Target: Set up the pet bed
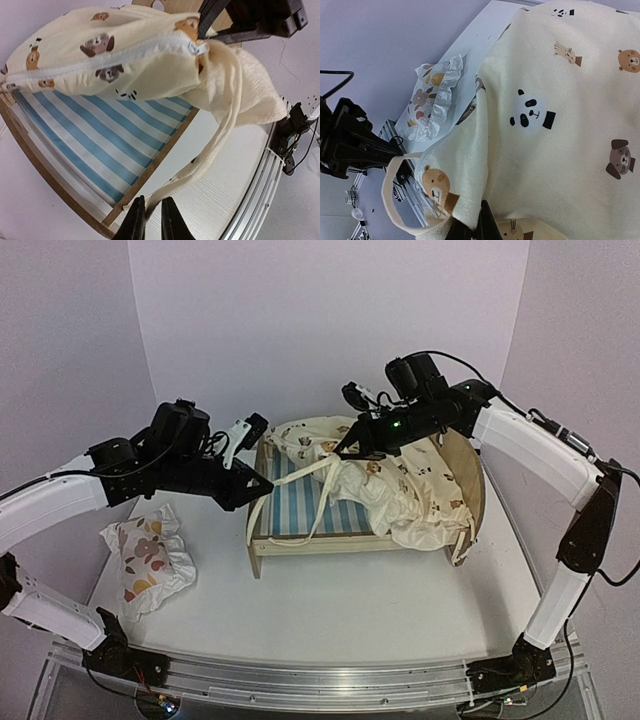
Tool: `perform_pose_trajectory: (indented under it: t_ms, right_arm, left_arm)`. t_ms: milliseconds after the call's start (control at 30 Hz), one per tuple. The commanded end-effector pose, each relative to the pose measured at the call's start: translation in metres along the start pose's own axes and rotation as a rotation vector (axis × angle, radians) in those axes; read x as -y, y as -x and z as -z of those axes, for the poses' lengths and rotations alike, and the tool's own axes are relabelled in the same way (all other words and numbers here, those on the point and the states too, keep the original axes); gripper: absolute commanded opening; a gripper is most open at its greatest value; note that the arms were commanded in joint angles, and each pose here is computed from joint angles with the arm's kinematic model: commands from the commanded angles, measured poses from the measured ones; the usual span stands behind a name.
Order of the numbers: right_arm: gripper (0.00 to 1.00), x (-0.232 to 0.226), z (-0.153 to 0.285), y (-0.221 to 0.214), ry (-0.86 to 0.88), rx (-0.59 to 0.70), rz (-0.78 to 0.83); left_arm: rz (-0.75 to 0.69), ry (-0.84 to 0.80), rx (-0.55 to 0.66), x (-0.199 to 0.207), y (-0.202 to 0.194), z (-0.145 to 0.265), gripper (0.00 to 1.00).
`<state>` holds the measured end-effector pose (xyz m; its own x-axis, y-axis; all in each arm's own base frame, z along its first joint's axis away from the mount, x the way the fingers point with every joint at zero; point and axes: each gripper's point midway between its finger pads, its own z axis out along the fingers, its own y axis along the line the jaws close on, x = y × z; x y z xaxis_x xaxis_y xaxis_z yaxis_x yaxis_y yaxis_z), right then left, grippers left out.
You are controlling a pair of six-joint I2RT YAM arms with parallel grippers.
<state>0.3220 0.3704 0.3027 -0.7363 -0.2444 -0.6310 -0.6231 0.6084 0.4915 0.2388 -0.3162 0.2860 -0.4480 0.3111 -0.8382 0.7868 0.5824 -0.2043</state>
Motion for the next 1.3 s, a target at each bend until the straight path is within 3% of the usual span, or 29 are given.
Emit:
perform_pose_trajectory:
  t_ms: [0,100,233,433,633,800,1033,1267]
  right_arm:
    - [0.0,-0.025,0.02,0.0,0.09,0.007,-0.011]
    - [0.0,-0.025,0.01,-0.004,0.103,-0.019,-0.025]
    - [0.0,-0.033,0.005,-0.005,0.136,-0.037,-0.025]
    - [0.0,-0.066,0.02,-0.005,0.281,-0.059,-0.008]
    - [0.0,-0.108,0.06,0.007,0.44,-0.039,0.01]
    - [0.0,-0.122,0.086,0.027,0.439,0.042,0.032]
    - [0.0,-0.093,0.05,0.011,0.361,-0.021,-0.034]
    - [0.0,-0.067,0.018,-0.01,0.296,-0.091,-0.097]
  left_arm:
    - [0.027,0.038,-0.027,-0.011,-0.014,-0.015,0.08]
    - [0.048,0.123,-0.017,-0.028,-0.015,-0.027,0.01]
    - [0.056,0.077,0.054,-0.02,0.001,-0.03,0.0]
    - [0.048,0.209,0.165,-0.038,0.038,-0.009,0.0]
    - [-0.015,0.103,0.289,-0.011,0.084,0.019,0.0]
    - [-0.041,0.072,0.329,-0.001,0.102,0.03,0.0]
    - [0.006,0.055,0.275,-0.002,0.078,0.024,0.0]
    - [0.124,0.019,0.128,-0.001,0.026,0.018,0.0]
